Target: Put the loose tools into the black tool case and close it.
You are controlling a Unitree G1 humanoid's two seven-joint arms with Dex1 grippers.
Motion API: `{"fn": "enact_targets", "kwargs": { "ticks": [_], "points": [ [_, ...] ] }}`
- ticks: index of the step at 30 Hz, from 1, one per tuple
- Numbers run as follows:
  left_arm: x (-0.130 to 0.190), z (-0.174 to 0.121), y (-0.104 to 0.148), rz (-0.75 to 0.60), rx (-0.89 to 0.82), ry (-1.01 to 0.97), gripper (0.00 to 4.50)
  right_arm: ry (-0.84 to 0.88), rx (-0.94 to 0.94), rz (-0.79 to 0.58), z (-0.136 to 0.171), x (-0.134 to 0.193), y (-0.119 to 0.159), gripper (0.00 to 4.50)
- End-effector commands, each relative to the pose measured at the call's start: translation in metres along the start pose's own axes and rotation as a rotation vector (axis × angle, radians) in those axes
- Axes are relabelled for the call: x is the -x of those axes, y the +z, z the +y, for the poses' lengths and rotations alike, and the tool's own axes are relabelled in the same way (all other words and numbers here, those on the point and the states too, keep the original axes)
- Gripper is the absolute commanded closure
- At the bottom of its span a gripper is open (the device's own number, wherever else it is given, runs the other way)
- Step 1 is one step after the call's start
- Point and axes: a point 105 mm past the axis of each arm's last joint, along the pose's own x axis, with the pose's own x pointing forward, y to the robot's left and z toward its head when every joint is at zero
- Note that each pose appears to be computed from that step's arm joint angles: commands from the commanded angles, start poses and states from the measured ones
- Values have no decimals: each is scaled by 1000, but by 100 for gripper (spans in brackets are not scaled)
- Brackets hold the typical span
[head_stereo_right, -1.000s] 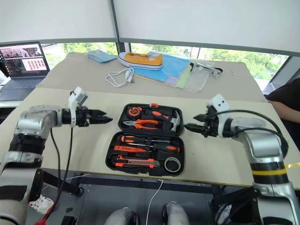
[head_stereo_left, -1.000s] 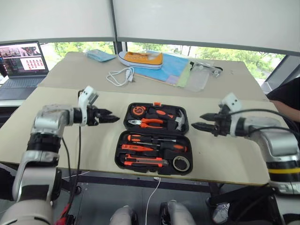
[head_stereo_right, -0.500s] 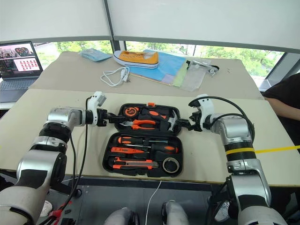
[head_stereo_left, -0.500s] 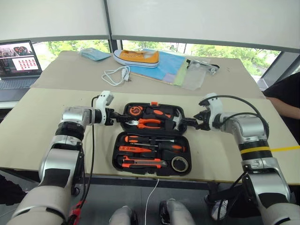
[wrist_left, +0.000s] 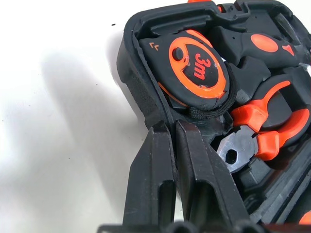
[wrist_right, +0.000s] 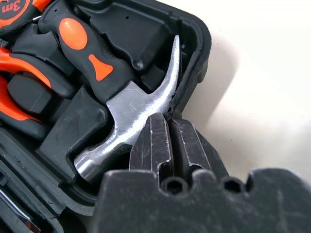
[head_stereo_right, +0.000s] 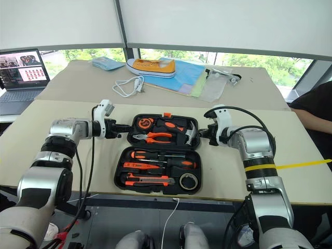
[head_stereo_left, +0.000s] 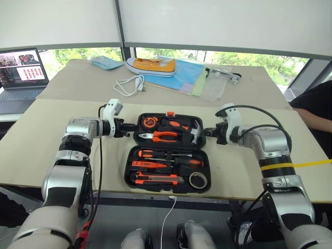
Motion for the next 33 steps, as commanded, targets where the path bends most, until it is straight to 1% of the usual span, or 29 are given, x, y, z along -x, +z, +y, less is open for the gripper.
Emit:
{"fn": "enact_targets", "kwargs": {
  "ticks": [1, 4, 5, 7, 8, 12, 14, 16, 18, 19, 22, 24, 26, 28, 31, 33],
  "points": [
    [-2, -13, 5, -17, -34, -76, 450, -3, -1, -29, 0, 2, 8, 442],
    [-1, -15, 9, -48, -63, -83, 450, -10, 27, -88, 2, 5, 23, 442],
    [1, -17, 17, -97, -84, -86, 450, -23, 53, -135, 2, 7, 34, 442],
    [3, -19, 28, -160, -111, -88, 450, -38, 82, -190, 3, 10, 46, 442],
    [6, -21, 40, -219, -139, -82, 450, -54, 110, -240, 3, 12, 56, 442],
    [12, -29, 69, -367, -196, -69, 450, -92, 161, -359, 5, 19, 78, 442],
    [17, -33, 84, -447, -247, -62, 450, -123, 224, -433, 7, 25, 92, 442],
    [19, -37, 92, -490, -286, -62, 450, -141, 260, -477, 8, 28, 100, 442],
    [19, -42, 92, -509, -373, -43, 450, -164, 334, -524, 10, 34, 103, 442],
    [19, -43, 92, -514, -397, -38, 450, -170, 356, -537, 11, 35, 103, 442],
    [13, -44, 77, -488, -486, -14, 450, -181, 411, -531, 10, 36, 87, 442],
    [11, -42, 63, -478, -556, 20, 450, -193, 430, -528, 9, 37, 70, 442],
    [10, -41, 53, -477, -610, 49, 450, -202, 436, -534, 9, 38, 60, 442],
    [12, -40, 46, -495, -664, 96, 450, -232, 487, -552, 9, 41, 51, 442],
    [21, -38, 38, -534, -726, 185, 450, -289, 678, -610, 18, 52, 38, 442],
    [27, -36, 36, -560, -733, 230, 450, -306, 742, -624, 21, 56, 28, 442]
  ]
}}
